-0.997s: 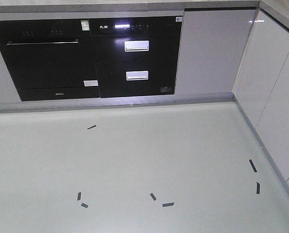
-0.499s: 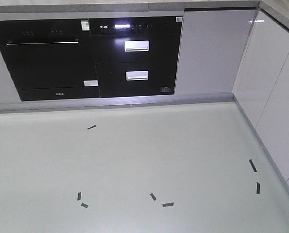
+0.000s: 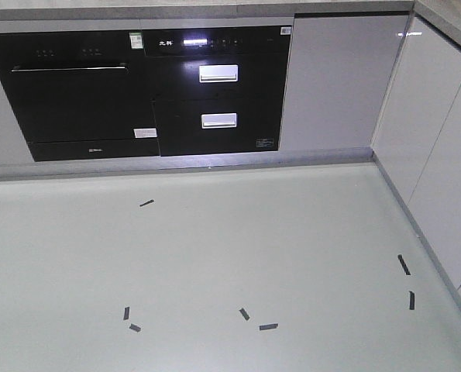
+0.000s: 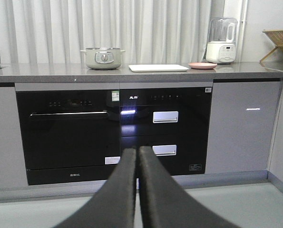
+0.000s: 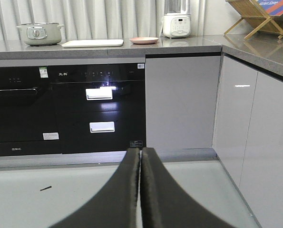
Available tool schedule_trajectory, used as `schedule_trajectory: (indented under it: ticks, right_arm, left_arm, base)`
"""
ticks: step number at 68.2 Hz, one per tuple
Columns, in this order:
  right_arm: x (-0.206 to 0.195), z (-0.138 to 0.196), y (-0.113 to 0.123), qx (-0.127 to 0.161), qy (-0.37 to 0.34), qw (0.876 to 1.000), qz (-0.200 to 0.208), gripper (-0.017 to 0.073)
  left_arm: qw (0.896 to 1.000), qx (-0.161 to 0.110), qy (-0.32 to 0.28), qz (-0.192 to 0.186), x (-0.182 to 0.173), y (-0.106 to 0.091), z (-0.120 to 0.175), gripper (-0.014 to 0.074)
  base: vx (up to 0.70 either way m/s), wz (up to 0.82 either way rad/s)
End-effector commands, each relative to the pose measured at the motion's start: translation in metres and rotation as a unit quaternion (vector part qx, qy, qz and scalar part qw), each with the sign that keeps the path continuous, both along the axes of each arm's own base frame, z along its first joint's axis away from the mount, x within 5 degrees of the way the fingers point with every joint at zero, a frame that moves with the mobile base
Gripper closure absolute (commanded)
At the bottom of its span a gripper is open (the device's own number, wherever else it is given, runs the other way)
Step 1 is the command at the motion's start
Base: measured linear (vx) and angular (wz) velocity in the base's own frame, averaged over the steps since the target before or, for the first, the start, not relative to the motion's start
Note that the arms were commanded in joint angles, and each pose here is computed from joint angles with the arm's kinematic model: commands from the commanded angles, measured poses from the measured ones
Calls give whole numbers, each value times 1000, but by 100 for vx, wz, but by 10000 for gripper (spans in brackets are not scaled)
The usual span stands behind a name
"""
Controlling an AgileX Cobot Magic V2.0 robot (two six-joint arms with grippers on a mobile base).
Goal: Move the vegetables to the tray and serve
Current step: 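Drive the base forward to the counter with the pot and tray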
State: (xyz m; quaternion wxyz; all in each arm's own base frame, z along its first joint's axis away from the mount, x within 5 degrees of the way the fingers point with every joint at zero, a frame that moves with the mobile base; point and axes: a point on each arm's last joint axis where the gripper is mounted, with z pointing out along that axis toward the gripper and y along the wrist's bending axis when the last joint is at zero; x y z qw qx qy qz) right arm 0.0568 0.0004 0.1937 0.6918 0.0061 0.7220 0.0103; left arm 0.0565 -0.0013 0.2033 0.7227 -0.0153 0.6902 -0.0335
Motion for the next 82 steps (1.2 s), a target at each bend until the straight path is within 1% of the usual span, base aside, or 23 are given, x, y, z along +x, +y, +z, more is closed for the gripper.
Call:
schedule_trajectory:
  ticks: [1, 82]
  right_arm:
    - [0, 4, 0, -5, -31, 999, -3, 567]
    - [0, 4, 0, -5, -31, 999, -3, 567]
  left_arm:
    - [1000, -4, -29, -1, 0, 0, -2, 600]
    - [1000, -4, -29, -1, 0, 0, -2, 600]
  base:
    - [0, 0]
    - [2, 1]
